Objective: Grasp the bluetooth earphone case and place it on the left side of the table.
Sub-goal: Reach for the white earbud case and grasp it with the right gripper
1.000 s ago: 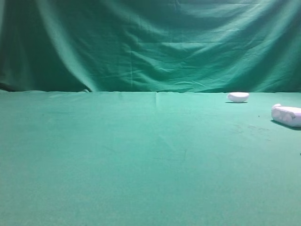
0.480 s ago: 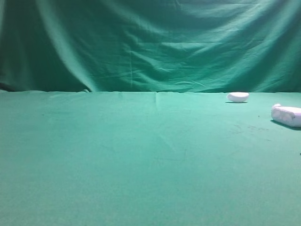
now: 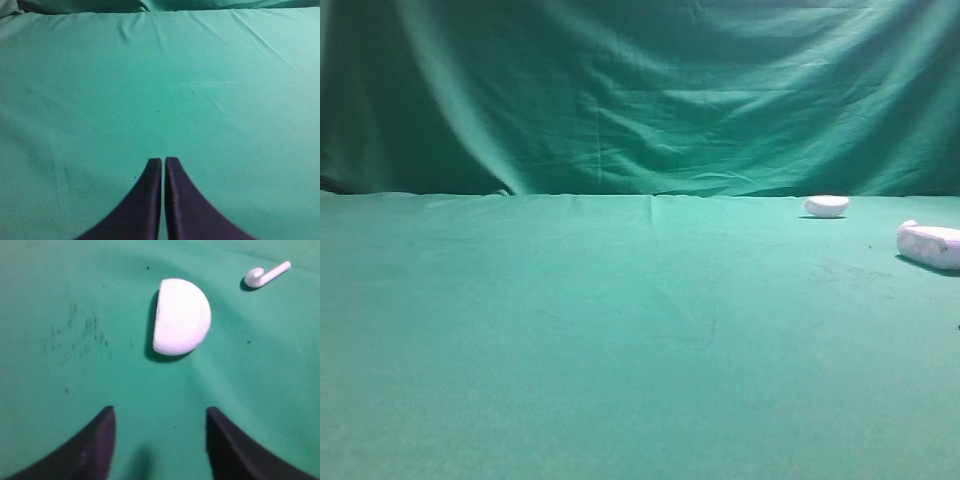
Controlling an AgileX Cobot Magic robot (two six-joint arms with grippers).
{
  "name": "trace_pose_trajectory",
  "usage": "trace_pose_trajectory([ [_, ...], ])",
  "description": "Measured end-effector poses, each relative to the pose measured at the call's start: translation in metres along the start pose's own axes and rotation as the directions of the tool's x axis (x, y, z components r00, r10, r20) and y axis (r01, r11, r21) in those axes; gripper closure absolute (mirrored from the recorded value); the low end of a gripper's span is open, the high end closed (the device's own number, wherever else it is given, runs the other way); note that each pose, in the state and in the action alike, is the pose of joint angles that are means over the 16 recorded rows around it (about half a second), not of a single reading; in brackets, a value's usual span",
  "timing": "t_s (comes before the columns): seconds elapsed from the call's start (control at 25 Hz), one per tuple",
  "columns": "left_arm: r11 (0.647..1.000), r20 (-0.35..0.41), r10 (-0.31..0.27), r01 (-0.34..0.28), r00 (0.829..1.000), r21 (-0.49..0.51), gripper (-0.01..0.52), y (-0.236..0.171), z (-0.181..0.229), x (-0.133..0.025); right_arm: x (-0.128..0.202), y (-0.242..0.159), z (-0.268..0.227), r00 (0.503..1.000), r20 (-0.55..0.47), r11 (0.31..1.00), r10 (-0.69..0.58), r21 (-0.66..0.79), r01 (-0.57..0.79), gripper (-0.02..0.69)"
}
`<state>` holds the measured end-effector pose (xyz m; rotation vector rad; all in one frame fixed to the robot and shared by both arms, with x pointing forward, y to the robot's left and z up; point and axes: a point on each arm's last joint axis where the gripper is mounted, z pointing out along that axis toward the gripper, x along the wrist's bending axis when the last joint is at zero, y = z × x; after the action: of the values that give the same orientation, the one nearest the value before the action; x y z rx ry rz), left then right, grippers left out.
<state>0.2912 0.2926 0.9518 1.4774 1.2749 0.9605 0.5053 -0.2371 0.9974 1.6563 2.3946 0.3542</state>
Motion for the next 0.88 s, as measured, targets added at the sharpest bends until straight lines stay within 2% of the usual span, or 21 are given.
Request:
trace_pose_trajectory([
  [0.16,1.000,0.000,0.000,0.000,1.000,0.000,0.514,0.000,0.000,0.000,-0.003,0.016,0.023,1.000,-0.003,0.999,-0.003,0.038,0.003,0.166],
  [0.32,1.000,0.000,0.000,0.000,1.000,0.000,0.514,0.000,0.000,0.000,-0.005,0.028,0.043,1.000,-0.002,0.998,-0.006,0.065,0.007,0.138],
  [0.52,1.000,0.000,0.000,0.000,1.000,0.000,0.514,0.000,0.000,0.000,-0.007,0.037,0.063,1.000,0.003,0.996,-0.017,0.087,0.017,0.156],
  [0.88,1.000,0.000,0.000,0.000,1.000,0.000,0.514,0.000,0.000,0.000,-0.009,0.042,0.078,0.999,0.014,0.994,-0.038,0.103,0.037,0.261],
])
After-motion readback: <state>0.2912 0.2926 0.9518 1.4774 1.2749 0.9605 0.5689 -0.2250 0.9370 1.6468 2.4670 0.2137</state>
